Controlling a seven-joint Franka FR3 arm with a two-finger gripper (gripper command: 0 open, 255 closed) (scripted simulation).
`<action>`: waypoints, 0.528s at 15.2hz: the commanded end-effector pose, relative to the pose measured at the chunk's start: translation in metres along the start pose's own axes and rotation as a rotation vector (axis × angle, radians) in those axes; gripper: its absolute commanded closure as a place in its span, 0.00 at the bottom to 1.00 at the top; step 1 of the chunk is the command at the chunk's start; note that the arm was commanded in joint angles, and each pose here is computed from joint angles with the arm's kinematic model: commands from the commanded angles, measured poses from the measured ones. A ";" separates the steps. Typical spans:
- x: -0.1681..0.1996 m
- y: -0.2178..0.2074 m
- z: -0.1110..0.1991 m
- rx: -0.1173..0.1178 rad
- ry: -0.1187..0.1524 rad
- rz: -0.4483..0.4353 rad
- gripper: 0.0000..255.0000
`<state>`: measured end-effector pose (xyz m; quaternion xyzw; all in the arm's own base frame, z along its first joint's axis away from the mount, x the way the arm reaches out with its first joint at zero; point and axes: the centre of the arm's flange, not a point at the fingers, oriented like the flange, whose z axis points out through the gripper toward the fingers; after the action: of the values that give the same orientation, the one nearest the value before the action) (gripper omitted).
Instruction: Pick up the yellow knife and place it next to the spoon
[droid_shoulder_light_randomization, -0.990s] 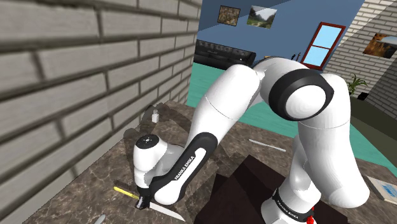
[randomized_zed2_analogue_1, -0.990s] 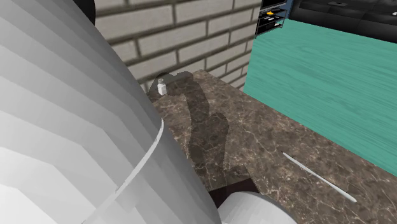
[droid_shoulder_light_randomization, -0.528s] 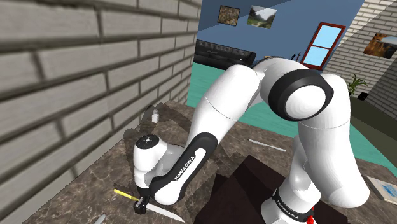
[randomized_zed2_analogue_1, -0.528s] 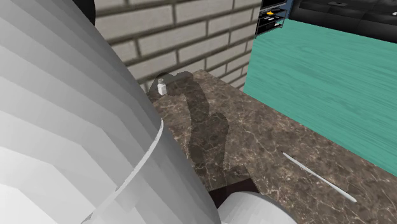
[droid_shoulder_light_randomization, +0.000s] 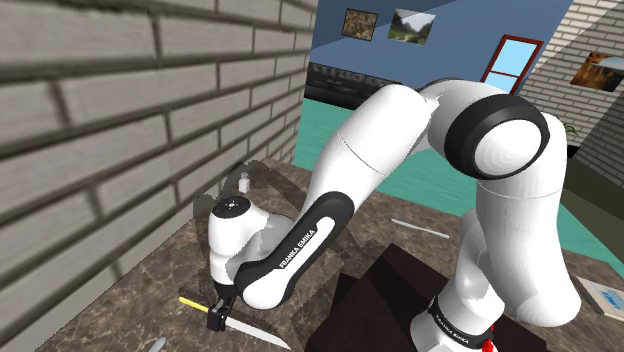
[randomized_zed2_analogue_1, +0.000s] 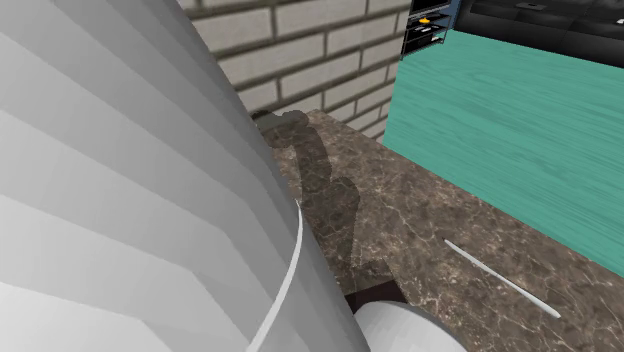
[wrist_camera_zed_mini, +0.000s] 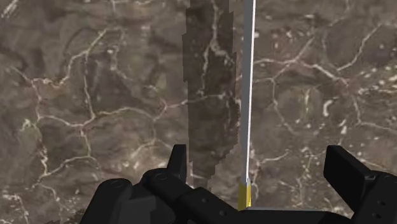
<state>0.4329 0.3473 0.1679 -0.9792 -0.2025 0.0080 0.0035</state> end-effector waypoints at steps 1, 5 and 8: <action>-0.001 0.000 -0.012 0.000 -0.001 0.000 0.00; -0.001 0.000 -0.012 0.000 -0.001 0.000 0.00; -0.001 0.000 -0.012 0.000 -0.001 0.000 0.00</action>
<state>0.4327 0.3467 0.1795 -0.9793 -0.2023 0.0083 0.0032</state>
